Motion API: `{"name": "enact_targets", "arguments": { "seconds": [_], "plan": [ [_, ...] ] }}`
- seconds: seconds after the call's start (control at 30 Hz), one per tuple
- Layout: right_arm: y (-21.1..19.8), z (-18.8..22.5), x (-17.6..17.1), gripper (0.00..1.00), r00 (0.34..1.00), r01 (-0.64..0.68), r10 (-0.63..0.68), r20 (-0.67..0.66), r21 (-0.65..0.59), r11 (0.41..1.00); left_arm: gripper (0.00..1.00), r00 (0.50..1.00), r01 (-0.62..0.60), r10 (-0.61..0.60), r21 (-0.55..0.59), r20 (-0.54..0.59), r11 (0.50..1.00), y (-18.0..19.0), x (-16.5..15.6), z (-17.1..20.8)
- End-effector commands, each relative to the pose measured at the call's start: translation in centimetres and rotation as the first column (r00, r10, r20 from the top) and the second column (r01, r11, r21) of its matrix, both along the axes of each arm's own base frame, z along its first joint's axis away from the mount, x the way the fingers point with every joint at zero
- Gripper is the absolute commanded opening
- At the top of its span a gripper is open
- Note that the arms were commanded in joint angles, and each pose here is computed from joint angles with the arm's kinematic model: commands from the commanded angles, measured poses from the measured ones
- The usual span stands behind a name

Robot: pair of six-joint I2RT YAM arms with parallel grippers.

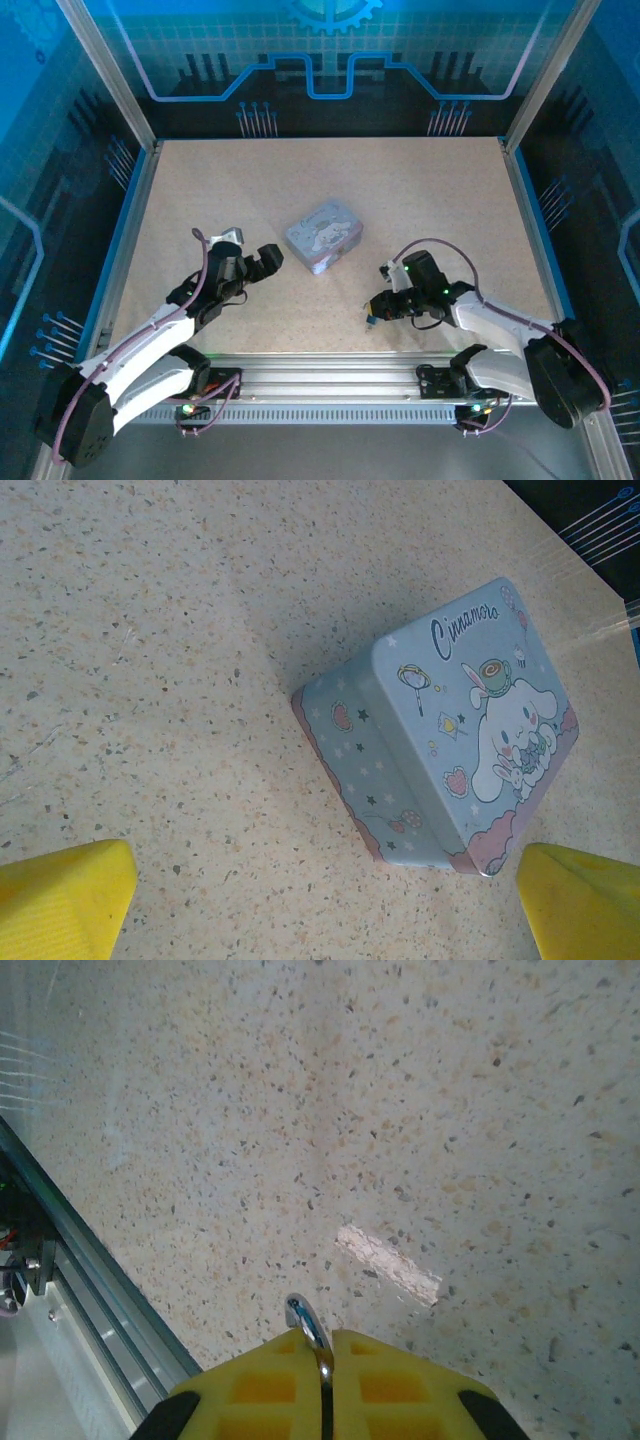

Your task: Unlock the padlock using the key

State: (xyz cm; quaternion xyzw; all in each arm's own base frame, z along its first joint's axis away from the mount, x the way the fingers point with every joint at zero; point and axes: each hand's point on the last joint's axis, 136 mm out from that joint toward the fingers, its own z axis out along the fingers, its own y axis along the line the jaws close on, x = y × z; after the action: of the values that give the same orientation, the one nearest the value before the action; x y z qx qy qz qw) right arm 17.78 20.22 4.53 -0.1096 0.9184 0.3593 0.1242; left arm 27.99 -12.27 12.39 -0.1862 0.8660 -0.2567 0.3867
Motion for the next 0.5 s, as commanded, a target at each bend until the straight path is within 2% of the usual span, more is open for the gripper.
{"name": "enact_targets", "arguments": {
  "seconds": [0.0,0.47],
  "plan": [
    [1.1,0.2,0.1,0.09,0.999,-0.035,0.035,0.000,0.045,0.998,0.99,1.000,-0.002,0.003,0.025,-0.004,1.000,0.5,-0.2,-0.5],
    [2.2,-2.4,1.1,0.13,0.996,-0.055,0.058,-0.065,0.045,0.997,0.99,1.000,-0.008,0.008,0.027,-0.013,1.000,0.7,-0.2,-0.4]
  ]
}}
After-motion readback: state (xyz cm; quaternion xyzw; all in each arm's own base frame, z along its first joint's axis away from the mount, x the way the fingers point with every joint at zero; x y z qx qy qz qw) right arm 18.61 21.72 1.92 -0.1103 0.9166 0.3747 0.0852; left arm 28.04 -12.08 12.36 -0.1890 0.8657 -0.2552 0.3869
